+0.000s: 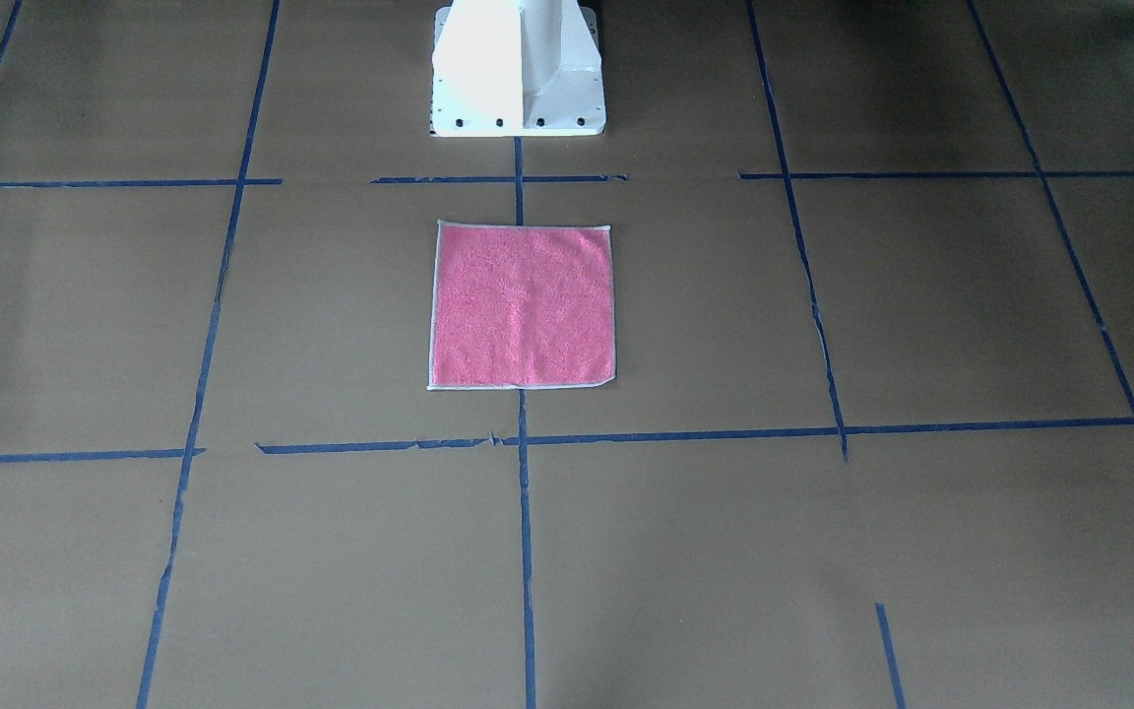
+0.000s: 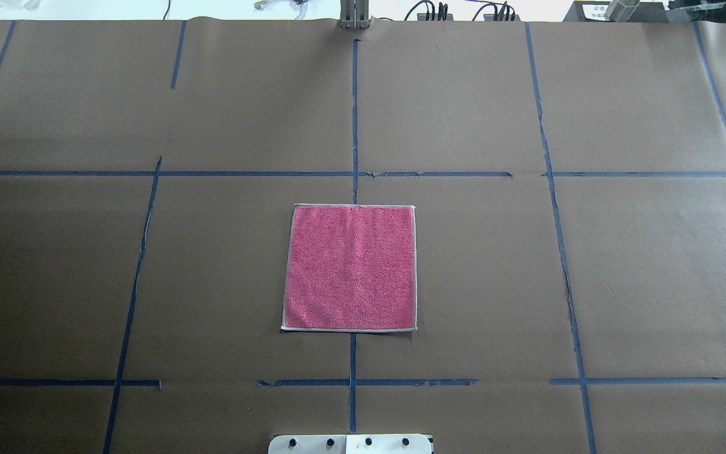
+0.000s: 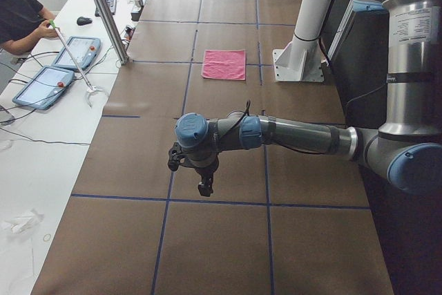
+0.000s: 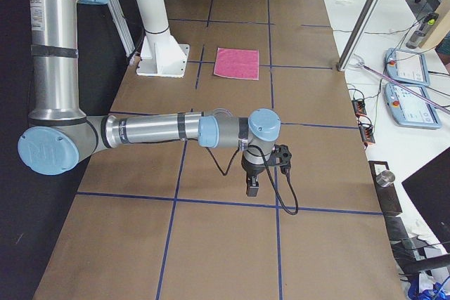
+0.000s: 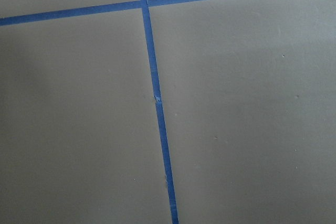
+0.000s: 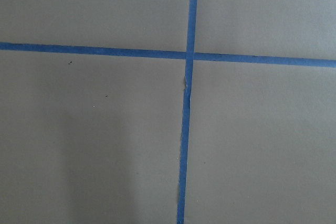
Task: Fold towel twice with both arms
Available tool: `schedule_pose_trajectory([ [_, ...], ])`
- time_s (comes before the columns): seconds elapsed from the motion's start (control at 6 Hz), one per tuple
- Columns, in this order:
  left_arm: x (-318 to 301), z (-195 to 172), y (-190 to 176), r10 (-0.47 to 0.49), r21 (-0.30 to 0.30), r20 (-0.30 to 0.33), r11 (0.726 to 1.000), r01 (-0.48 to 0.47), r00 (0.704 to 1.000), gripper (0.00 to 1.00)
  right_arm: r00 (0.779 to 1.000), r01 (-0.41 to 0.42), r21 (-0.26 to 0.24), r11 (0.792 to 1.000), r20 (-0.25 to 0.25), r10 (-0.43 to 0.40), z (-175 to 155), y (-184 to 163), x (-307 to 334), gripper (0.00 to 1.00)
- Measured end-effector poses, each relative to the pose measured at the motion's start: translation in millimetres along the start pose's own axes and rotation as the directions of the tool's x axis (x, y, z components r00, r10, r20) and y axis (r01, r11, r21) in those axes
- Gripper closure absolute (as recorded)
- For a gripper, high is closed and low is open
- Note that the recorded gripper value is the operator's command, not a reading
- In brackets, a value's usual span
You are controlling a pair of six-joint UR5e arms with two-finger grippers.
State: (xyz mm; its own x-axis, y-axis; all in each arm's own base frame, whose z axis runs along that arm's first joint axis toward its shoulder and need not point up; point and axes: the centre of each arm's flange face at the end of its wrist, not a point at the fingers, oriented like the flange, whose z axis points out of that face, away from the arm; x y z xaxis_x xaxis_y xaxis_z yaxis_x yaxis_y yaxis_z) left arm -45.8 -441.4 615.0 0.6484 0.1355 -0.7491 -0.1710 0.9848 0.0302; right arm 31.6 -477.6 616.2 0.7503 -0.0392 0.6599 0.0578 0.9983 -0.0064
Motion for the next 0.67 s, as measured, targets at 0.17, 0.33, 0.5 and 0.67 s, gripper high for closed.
schedule_pose_trajectory([
  [0.17,-1.8,2.8,4.9,-0.001,-0.005,0.0,1.0,0.001,1.0,0.0,1.0,0.006,-0.006,1.0,0.001,-0.006,3.6,-1.0,-4.6,0.0],
  [0.33,-3.6,6.0,12.6,-0.001,-0.01,0.001,1.0,0.001,1.0,0.0,1.0,0.018,-0.012,1.0,0.002,-0.018,6.9,-3.3,-11.2,0.0],
  [0.5,-3.3,6.4,16.0,0.0,-0.01,0.001,1.0,0.0,1.0,0.0,1.0,0.025,-0.015,1.0,0.001,-0.025,8.3,-5.3,-14.5,0.0],
  [0.67,-4.0,7.2,17.1,-0.006,-0.011,-0.003,1.0,0.006,1.0,0.0,1.0,0.029,-0.015,0.999,-0.001,-0.029,9.0,-6.4,-16.3,0.0],
])
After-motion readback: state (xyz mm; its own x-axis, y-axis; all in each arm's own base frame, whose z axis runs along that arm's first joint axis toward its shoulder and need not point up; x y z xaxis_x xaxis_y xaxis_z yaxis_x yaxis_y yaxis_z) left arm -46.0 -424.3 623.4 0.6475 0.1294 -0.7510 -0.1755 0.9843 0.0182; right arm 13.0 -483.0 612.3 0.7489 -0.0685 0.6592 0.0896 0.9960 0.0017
